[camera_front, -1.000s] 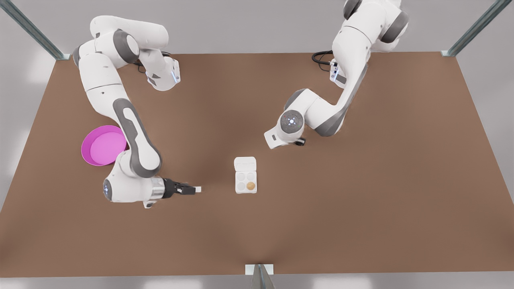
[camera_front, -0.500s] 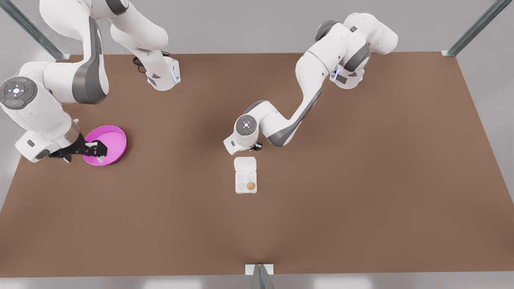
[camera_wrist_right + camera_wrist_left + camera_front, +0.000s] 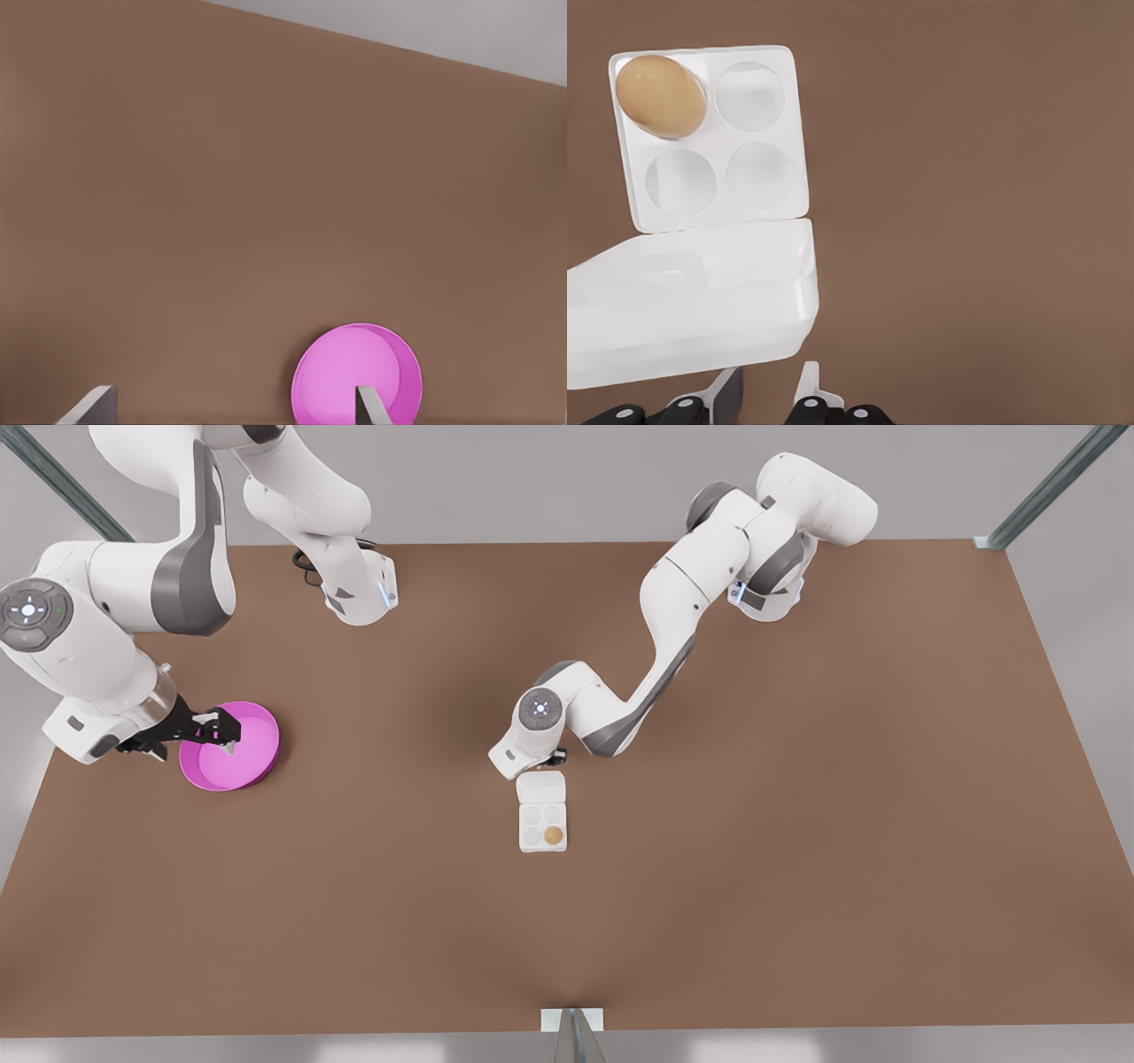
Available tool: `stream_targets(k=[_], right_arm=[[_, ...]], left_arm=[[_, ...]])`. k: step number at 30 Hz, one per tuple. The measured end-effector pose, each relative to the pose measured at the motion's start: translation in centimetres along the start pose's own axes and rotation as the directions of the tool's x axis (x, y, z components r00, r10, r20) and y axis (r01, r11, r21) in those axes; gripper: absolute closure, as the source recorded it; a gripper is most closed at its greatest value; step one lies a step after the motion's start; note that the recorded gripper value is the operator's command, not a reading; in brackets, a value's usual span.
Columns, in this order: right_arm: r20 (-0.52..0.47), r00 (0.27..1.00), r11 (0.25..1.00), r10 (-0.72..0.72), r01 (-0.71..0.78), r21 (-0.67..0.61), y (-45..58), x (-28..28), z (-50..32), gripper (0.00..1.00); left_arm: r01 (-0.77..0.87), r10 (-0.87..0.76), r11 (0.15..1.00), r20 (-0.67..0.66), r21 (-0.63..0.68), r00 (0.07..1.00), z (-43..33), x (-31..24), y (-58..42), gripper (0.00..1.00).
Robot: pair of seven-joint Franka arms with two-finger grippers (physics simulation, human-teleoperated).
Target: Pack egg into the box and close the box lid
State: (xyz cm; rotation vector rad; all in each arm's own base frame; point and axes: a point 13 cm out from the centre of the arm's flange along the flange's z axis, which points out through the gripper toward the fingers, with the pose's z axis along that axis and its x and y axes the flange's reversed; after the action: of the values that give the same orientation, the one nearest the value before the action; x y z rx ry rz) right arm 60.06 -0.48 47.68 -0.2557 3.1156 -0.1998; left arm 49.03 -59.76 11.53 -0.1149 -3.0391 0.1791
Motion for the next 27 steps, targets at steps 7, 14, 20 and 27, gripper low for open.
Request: stream_targets(k=[7, 14, 20, 27], right_arm=[[-0.006, 1.000, 1.000, -0.023, 0.023, -0.003, -0.1, 0.0, 0.3, 0.00], [-0.011, 1.000, 1.000, -0.026, 0.026, -0.008, -0.7, 0.1, 0.6, 0.00], [-0.012, 0.999, 0.999, -0.041, 0.041, -0.013, -0.4, -0.1, 0.9, 0.00], [-0.015, 0.999, 0.999, -0.035, 0.034, -0.029, -1.0, -0.1, 1.4, 0.00]], left_arm=[[0.042, -0.042, 0.999, 0.018, 0.022, 0.999, 0.4, 0.1, -1.0, 0.52], [0.085, -0.088, 0.995, 0.050, 0.056, 0.995, 0.1, -1.7, -1.5, 0.52], [0.130, -0.138, 0.987, 0.083, 0.095, 0.987, -1.1, -4.4, -0.6, 0.52], [0.198, -0.226, 0.959, 0.127, 0.203, 0.966, -3.1, -8.7, 0.5, 0.52]])
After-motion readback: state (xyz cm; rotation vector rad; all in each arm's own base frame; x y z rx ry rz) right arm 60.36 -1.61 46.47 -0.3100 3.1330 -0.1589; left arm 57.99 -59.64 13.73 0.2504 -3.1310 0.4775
